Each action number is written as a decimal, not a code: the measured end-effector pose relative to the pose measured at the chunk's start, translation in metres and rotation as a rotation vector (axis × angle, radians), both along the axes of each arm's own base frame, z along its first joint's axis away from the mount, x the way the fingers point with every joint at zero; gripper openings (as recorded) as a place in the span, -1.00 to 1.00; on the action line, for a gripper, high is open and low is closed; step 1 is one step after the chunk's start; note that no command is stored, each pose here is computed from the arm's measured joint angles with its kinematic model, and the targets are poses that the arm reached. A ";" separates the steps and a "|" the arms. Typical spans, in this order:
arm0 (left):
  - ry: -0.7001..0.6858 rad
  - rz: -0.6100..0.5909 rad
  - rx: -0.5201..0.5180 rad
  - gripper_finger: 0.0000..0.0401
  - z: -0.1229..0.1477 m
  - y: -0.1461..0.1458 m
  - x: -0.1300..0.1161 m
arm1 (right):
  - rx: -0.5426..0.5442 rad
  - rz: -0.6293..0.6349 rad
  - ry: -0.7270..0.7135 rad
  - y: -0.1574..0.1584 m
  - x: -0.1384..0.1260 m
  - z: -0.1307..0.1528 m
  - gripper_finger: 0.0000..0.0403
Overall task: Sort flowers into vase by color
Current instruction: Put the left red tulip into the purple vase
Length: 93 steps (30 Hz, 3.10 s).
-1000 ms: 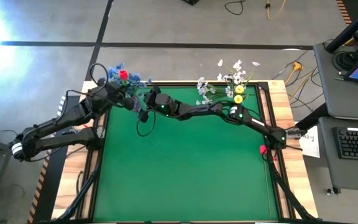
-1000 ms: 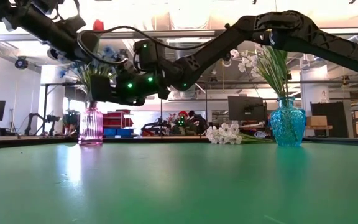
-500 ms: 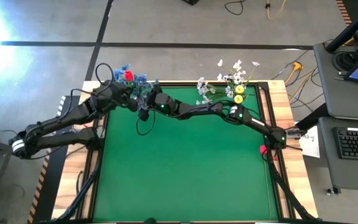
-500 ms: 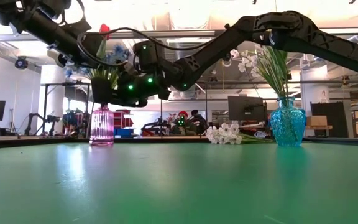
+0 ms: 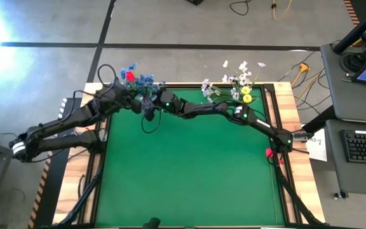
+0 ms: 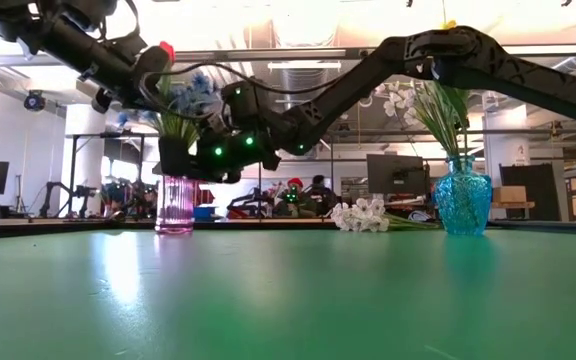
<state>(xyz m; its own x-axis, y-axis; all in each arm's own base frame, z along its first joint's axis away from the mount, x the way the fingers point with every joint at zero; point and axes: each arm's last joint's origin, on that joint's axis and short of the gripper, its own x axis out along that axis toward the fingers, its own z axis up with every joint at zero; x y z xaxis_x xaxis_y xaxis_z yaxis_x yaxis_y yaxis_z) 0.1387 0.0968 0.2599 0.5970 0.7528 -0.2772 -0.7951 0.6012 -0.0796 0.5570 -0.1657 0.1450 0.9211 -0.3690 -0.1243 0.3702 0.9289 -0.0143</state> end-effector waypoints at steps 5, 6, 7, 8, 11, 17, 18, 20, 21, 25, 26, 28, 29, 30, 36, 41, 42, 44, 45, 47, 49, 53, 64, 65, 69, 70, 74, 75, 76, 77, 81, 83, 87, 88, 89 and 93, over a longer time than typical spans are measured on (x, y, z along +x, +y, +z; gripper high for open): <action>0.012 0.000 -0.007 -1.00 -0.002 0.002 0.003 | 0.008 -0.003 0.015 -0.002 0.000 -0.008 0.48; 0.010 -0.001 -0.006 -1.00 -0.002 0.002 0.003 | 0.008 -0.003 0.017 -0.003 0.000 -0.008 0.43; 0.008 -0.002 -0.004 -1.00 -0.002 0.002 0.004 | 0.007 -0.004 0.014 -0.003 -0.001 -0.008 0.38; 0.006 -0.004 0.001 -1.00 -0.002 0.003 0.004 | 0.007 -0.004 0.010 -0.004 -0.001 -0.007 0.33; -0.003 -0.004 0.013 -1.00 -0.001 0.003 0.005 | 0.005 -0.005 0.006 -0.006 -0.001 -0.007 0.18; -0.007 -0.006 0.021 -1.00 0.001 0.002 0.003 | 0.003 -0.005 0.017 -0.007 -0.002 -0.006 0.02; -0.008 -0.007 0.022 -1.00 0.001 0.002 0.003 | 0.003 -0.004 0.019 -0.007 -0.002 -0.006 0.00; -0.015 -0.007 0.026 -1.00 0.003 0.000 0.001 | 0.012 0.015 0.019 -0.008 -0.002 -0.007 -0.05; -0.018 -0.009 0.028 -1.00 0.004 0.000 0.000 | 0.015 0.023 0.018 -0.008 -0.002 -0.006 -0.07; -0.023 -0.060 0.012 -1.00 0.014 -0.007 -0.008 | 0.016 0.037 0.017 -0.008 -0.002 -0.006 -0.13; -0.020 -0.073 0.005 -1.00 0.019 -0.009 -0.010 | 0.017 0.037 0.016 -0.007 -0.002 -0.005 -0.14; -0.016 -0.085 -0.004 -1.00 0.031 -0.012 -0.015 | 0.015 0.034 0.018 -0.007 -0.002 -0.005 -0.13; -0.017 -0.085 -0.004 -1.00 0.037 -0.013 -0.017 | 0.013 0.030 0.021 -0.008 -0.002 -0.005 -0.12; -0.017 -0.084 -0.003 -1.00 0.043 -0.014 -0.019 | 0.008 0.024 0.029 -0.008 -0.002 -0.006 -0.09; 0.036 -0.090 -0.004 -1.00 0.050 -0.014 -0.019 | 0.016 0.020 0.036 -0.010 -0.003 -0.008 0.08; 0.058 -0.095 0.003 -1.00 0.049 -0.014 -0.018 | 0.015 0.023 0.048 -0.009 -0.003 -0.009 0.25; 0.059 -0.096 0.005 -1.00 0.049 -0.014 -0.018 | 0.013 0.024 0.055 -0.009 -0.003 -0.009 0.28; 0.046 -0.096 0.016 -1.00 0.055 -0.015 -0.020 | 0.011 0.028 0.067 -0.009 -0.003 -0.010 0.36; 0.029 -0.097 0.031 -1.00 0.062 -0.016 -0.021 | 0.013 0.028 0.070 -0.009 -0.003 -0.010 0.40; -0.003 -0.098 0.065 -1.00 0.075 -0.018 -0.025 | 0.016 0.034 0.078 -0.009 -0.004 -0.011 0.48; -0.009 -0.102 0.088 -1.00 0.088 -0.021 -0.029 | 0.023 0.036 0.098 -0.008 -0.004 -0.014 0.55; -0.001 -0.108 0.113 -1.00 0.108 -0.024 -0.035 | 0.030 0.037 0.118 -0.008 -0.004 -0.016 0.68; 0.063 -0.109 0.056 -1.00 0.105 -0.025 -0.036 | 0.007 0.038 0.071 -0.008 -0.003 -0.010 0.78; 0.070 -0.109 0.052 -1.00 0.103 -0.025 -0.036 | 0.004 0.039 0.075 -0.008 -0.003 -0.010 0.78; 0.098 -0.108 0.033 -1.00 0.093 -0.023 -0.033 | -0.004 0.040 0.077 -0.008 -0.003 -0.012 0.78; 0.100 -0.109 0.032 -1.00 0.092 -0.023 -0.033 | -0.004 0.040 0.077 -0.008 -0.003 -0.012 0.78; 0.107 -0.108 0.027 -1.00 0.091 -0.022 -0.031 | -0.014 0.041 0.066 -0.008 -0.003 -0.010 0.78; 0.110 -0.109 0.025 -1.00 0.090 -0.022 -0.031 | -0.016 0.041 0.064 -0.008 -0.002 -0.010 0.78; 0.115 -0.109 0.021 -1.00 0.090 -0.022 -0.031 | -0.018 0.043 0.061 -0.008 -0.002 -0.009 0.78; 0.121 -0.109 0.017 -1.00 0.089 -0.022 -0.031 | -0.019 0.045 0.058 -0.008 -0.002 -0.009 0.78; 0.135 -0.109 0.007 -1.00 0.088 -0.022 -0.032 | -0.024 0.059 0.035 -0.008 -0.001 -0.008 0.78; 0.135 -0.109 0.007 -1.00 0.088 -0.022 -0.032 | -0.028 0.059 0.023 -0.008 -0.001 -0.008 0.78; 0.134 -0.107 0.000 -1.00 0.087 -0.022 -0.032 | -0.030 0.057 0.000 -0.008 0.000 -0.013 0.78; 0.133 -0.107 -0.001 -1.00 0.087 -0.022 -0.032 | -0.022 0.056 0.001 -0.008 0.000 -0.015 0.78; 0.132 -0.107 -0.002 -1.00 0.087 -0.022 -0.032 | -0.014 0.055 -0.004 -0.008 0.000 -0.017 0.78; 0.133 -0.107 -0.003 -1.00 0.087 -0.022 -0.032 | -0.005 0.053 -0.007 -0.009 0.001 -0.026 0.78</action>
